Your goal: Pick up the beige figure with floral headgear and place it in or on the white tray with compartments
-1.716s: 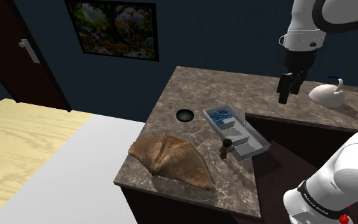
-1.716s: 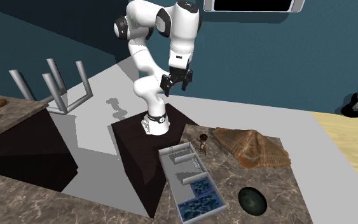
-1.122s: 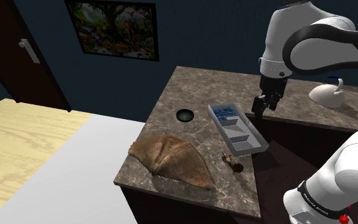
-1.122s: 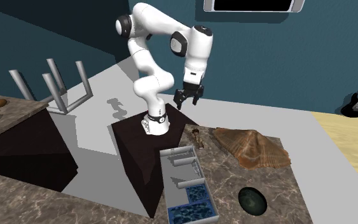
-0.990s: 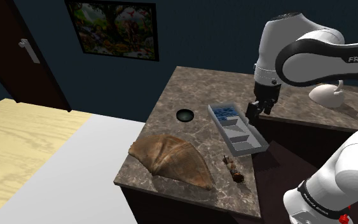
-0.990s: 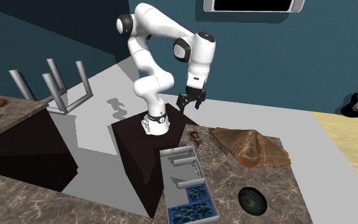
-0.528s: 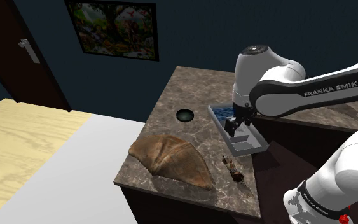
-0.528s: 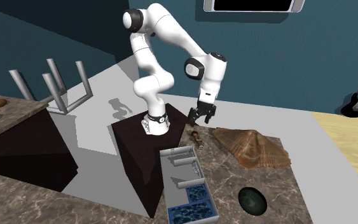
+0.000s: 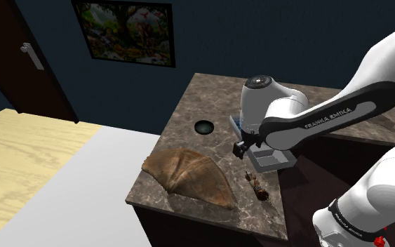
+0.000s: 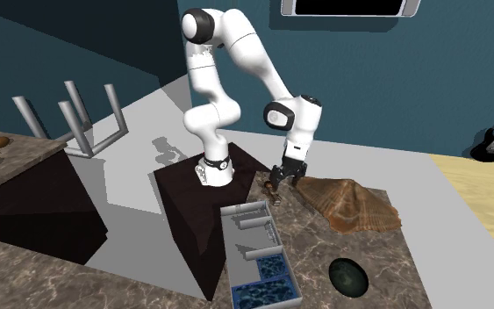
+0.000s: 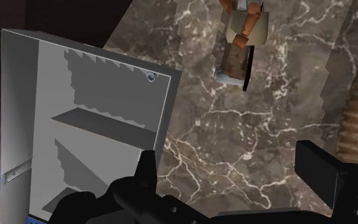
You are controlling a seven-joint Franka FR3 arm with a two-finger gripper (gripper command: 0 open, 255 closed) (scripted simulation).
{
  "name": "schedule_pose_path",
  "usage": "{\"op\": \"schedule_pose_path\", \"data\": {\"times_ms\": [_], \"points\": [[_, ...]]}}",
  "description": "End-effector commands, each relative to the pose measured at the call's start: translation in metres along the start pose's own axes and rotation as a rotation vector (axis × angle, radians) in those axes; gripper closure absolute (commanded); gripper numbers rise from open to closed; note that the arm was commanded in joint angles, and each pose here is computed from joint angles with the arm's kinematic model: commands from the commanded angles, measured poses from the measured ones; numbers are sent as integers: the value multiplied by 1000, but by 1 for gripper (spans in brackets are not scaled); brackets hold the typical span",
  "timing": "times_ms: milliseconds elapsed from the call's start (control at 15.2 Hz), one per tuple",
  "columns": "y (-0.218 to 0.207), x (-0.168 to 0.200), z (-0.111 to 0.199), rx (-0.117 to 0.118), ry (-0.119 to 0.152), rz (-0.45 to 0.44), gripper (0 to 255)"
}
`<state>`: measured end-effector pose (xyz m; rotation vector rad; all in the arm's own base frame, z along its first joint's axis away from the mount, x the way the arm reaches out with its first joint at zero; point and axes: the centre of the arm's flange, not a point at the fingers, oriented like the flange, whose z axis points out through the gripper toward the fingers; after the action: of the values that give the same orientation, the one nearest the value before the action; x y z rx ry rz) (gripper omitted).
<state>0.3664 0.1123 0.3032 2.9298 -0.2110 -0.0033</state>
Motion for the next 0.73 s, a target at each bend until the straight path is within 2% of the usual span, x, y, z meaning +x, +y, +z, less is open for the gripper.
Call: {"op": "schedule_pose_path", "data": {"times_ms": [0, 198, 660], "points": [[-1, 0, 10, 0, 2, 1, 0], [-1, 0, 29, 0, 2, 1, 0], [-1, 0, 29, 0, 2, 1, 0]]}}
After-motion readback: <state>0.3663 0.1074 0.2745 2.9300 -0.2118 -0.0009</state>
